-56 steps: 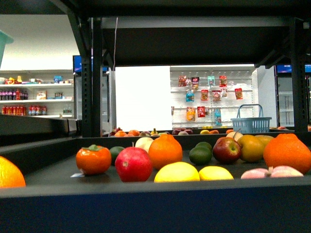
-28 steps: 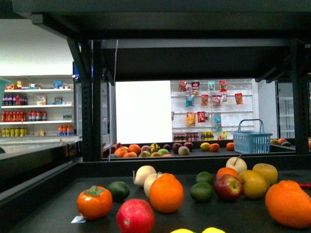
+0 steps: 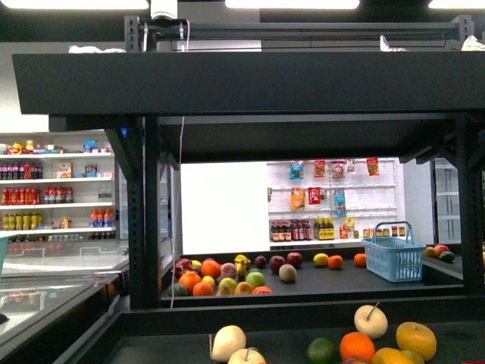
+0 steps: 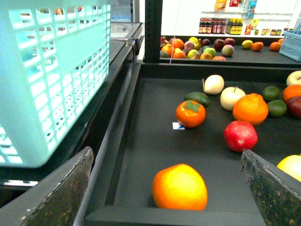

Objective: Pick lemon from shelf

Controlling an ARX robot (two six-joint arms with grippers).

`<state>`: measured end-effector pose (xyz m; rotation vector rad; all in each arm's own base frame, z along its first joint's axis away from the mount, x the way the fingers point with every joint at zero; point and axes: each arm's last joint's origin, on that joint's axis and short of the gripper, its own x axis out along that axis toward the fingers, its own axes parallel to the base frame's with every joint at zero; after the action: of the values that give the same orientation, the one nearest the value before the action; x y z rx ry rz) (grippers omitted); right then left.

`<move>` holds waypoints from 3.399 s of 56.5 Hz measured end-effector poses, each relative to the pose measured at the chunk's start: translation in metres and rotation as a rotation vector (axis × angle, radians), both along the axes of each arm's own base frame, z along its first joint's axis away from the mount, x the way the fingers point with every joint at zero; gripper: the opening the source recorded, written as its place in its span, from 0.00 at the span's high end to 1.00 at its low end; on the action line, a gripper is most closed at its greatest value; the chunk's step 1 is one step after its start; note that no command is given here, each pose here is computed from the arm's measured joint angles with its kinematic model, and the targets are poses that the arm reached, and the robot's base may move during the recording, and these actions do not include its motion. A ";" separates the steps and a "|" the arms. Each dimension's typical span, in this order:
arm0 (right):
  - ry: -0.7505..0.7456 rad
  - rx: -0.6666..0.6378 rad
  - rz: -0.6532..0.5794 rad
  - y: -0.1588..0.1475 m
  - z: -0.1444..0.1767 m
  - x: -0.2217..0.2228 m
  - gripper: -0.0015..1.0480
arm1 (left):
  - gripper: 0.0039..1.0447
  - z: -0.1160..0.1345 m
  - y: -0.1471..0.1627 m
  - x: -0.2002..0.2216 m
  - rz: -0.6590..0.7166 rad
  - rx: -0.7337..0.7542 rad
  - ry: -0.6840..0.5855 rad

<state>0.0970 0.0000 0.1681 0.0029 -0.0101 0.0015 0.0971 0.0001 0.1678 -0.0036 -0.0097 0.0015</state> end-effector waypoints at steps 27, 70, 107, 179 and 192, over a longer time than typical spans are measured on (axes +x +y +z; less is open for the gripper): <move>0.000 0.000 0.000 0.000 0.000 0.000 0.07 | 0.08 0.000 0.000 0.000 0.000 0.000 0.000; 0.000 0.000 -0.001 0.000 0.000 0.000 0.07 | 0.08 0.085 0.105 0.081 0.056 -1.001 0.102; 0.000 0.000 -0.001 0.000 0.000 0.000 0.07 | 0.08 0.088 0.192 0.200 -0.008 -1.373 0.137; 0.000 0.000 -0.001 0.000 0.000 0.000 0.07 | 0.51 0.084 0.206 0.275 0.052 -1.364 0.178; 0.000 0.000 -0.001 0.000 0.000 0.000 0.07 | 0.83 0.082 0.207 0.273 0.064 -1.371 0.181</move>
<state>0.0970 0.0000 0.1681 0.0025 -0.0101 0.0008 0.3705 0.2076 0.2496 -1.3737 0.1741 0.0719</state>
